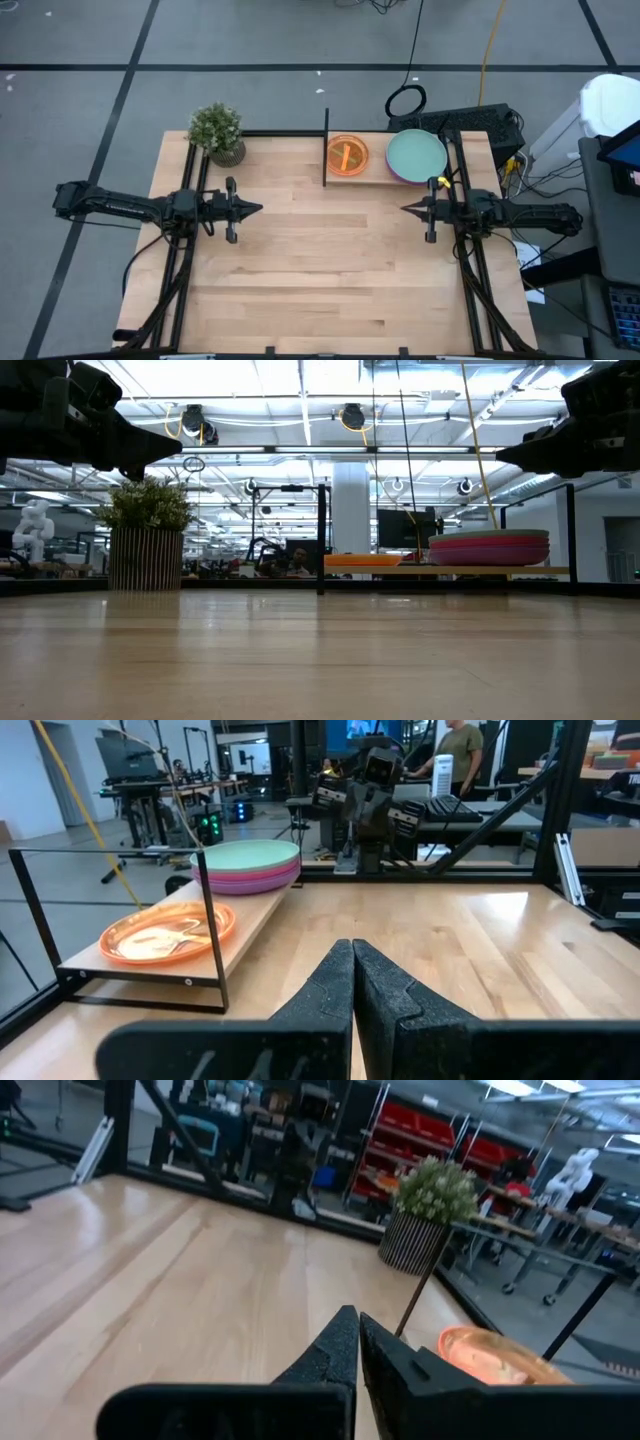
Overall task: Place and stack plates onto a shelf
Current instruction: Return to Home Position
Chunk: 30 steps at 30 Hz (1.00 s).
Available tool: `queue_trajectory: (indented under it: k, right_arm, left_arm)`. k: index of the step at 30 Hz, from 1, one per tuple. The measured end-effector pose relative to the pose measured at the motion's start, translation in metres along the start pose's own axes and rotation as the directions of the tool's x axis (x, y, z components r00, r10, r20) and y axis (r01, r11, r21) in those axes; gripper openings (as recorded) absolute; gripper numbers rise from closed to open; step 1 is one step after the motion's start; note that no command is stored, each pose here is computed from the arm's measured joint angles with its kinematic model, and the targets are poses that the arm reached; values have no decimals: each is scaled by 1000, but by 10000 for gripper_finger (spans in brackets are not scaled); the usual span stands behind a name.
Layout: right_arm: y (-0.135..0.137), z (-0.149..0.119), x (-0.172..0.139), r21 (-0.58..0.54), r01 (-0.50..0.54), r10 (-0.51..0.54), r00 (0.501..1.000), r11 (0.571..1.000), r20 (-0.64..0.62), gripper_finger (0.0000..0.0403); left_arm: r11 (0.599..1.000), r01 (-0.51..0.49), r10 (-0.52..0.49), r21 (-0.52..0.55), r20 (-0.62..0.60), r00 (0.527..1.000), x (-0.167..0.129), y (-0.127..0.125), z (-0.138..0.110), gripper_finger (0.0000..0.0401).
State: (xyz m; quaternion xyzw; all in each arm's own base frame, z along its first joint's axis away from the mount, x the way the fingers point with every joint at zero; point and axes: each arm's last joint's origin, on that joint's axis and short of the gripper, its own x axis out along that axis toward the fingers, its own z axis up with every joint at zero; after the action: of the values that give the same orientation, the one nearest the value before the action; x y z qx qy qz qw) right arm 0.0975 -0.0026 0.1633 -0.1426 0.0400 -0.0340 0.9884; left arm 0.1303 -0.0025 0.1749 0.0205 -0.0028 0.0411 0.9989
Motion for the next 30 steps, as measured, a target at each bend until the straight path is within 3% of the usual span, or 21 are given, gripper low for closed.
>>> queue_trajectory:
  k: [25,30]
  right_arm:
    - [0,-1,-1,7,0,0,1000,1000,3,0]
    - [-2,5,-1,16,23,-25,996,1000,81,0]
  left_arm:
    - [999,24,-23,-25,25,999,-16,2,4,1]
    - [999,24,-23,-28,28,999,-22,2,4,1]
